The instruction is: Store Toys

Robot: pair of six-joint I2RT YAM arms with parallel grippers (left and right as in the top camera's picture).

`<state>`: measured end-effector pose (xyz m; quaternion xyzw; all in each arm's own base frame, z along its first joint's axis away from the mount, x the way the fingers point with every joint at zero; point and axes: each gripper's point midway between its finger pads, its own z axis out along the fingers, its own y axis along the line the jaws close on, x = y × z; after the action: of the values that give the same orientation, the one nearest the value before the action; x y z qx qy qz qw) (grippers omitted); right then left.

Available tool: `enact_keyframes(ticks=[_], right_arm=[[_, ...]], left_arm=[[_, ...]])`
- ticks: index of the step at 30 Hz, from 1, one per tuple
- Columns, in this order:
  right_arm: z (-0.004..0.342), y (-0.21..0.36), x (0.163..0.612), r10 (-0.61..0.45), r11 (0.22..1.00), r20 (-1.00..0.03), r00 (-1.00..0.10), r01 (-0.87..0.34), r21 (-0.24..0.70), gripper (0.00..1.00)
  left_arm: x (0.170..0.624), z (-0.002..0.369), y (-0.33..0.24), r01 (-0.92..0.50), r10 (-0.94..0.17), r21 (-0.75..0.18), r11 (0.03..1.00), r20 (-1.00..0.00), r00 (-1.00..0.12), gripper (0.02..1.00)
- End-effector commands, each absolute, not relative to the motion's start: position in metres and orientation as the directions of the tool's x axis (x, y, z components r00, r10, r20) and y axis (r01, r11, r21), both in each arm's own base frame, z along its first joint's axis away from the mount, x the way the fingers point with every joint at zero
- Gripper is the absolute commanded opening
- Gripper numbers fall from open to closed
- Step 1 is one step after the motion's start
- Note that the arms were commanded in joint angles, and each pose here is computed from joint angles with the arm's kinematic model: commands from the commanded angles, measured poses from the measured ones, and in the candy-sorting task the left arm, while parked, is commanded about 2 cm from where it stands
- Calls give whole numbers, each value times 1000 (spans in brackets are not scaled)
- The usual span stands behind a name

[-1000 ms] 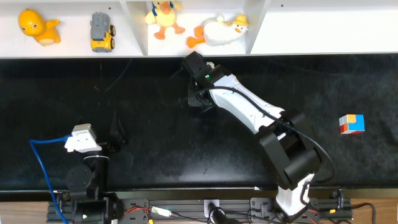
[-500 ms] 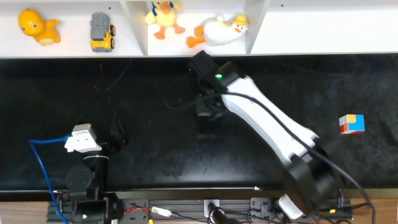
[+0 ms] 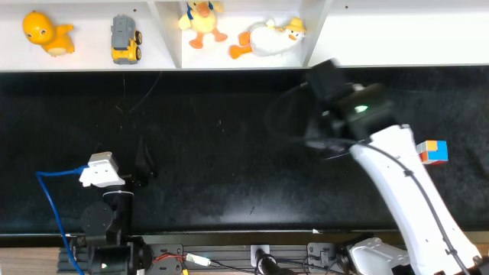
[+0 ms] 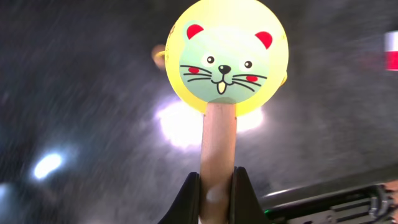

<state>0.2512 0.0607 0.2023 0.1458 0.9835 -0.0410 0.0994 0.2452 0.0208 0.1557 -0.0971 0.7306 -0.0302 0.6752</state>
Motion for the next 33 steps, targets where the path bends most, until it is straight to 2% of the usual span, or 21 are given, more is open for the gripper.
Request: enact_keyframes(ticks=[1,7,13,16,22,33], right_arm=[[215,20,272,297,942,-293,-909,329,-64,45],[223,-8,314,247,964,-400,-883,267,6,47],[212,-9,356,111,994,-445,-889,91,65,47],[199,-5,377,32,998,-457,-889,6,58,47],[177,-4,416,-41,997,-498,-866,-67,35,47],[157,4,466,-100,988,-587,-804,-149,37,47]], left_arm=[[245,156,21,-103,-189,-182,978,-980,-60,998],[245,156,21,-103,-189,-182,978,-980,-60,998],[245,156,21,-103,-189,-182,978,-980,-60,998],[245,156,21,-103,-189,-182,978,-980,-60,998],[245,156,21,-103,-189,-182,978,-980,-60,998],[245,156,21,-103,-189,-182,978,-980,-60,998]])
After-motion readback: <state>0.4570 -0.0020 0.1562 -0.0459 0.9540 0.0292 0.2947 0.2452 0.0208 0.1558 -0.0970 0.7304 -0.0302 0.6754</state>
